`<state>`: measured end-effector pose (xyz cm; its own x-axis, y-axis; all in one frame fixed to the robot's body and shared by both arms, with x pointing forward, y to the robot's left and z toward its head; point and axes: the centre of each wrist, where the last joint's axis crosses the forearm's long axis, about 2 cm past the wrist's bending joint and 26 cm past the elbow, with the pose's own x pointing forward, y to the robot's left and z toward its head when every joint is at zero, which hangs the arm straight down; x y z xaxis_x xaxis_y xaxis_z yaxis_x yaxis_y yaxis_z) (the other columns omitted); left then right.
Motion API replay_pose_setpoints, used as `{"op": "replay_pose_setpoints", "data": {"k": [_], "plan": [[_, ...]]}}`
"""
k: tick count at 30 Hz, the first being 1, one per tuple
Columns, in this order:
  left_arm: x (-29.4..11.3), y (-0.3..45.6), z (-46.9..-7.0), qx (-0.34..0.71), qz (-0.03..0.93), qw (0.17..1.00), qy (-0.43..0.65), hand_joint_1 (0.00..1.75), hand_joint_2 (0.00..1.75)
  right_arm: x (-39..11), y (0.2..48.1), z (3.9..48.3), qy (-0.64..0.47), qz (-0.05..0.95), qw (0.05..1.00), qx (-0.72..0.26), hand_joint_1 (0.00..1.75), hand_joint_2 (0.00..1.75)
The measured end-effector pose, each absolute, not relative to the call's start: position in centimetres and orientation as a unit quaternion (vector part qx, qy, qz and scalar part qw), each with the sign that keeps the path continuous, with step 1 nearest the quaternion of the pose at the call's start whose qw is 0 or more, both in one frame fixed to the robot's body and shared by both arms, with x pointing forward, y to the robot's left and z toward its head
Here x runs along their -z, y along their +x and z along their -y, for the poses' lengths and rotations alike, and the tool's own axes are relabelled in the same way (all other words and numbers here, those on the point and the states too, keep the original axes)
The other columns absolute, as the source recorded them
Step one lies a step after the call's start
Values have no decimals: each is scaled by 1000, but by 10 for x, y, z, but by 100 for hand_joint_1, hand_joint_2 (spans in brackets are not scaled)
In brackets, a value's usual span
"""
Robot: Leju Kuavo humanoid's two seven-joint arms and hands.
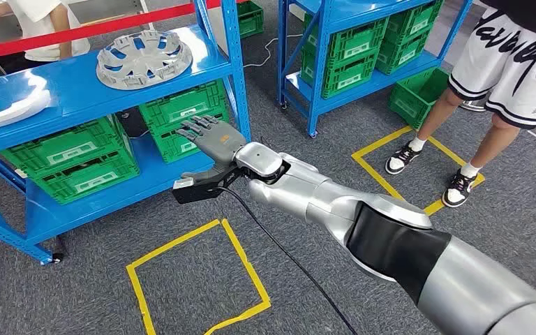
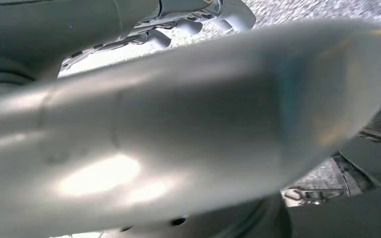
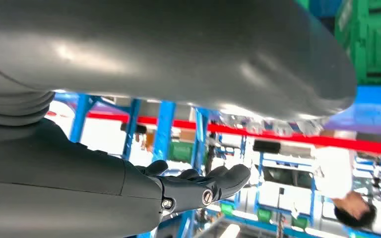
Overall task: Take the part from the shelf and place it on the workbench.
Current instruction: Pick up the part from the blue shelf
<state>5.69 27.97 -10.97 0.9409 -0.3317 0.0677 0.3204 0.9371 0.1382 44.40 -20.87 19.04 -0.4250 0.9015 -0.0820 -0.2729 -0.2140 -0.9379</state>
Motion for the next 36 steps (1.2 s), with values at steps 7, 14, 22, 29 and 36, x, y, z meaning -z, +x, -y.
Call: {"op": "replay_pose_setpoints", "data": {"k": [7, 14, 22, 29, 36], "plan": [[110, 56, -277, 168, 43, 983, 62, 0, 0, -195, 446, 206, -334, 471, 411, -706, 0, 0], [110, 56, -273, 171, 42, 983, 59, 0, 0, -189, 445, 211, -333, 463, 416, -709, 0, 0], [109, 59, -273, 172, 44, 982, 60, 0, 0, -186, 444, 215, -334, 459, 418, -709, 0, 0], [110, 56, -272, 172, 40, 982, 59, 0, 0, -183, 442, 215, -335, 455, 421, -709, 0, 0], [110, 56, -271, 173, 39, 982, 58, 0, 0, -188, 445, 215, -339, 454, 419, -709, 0, 0]]}}
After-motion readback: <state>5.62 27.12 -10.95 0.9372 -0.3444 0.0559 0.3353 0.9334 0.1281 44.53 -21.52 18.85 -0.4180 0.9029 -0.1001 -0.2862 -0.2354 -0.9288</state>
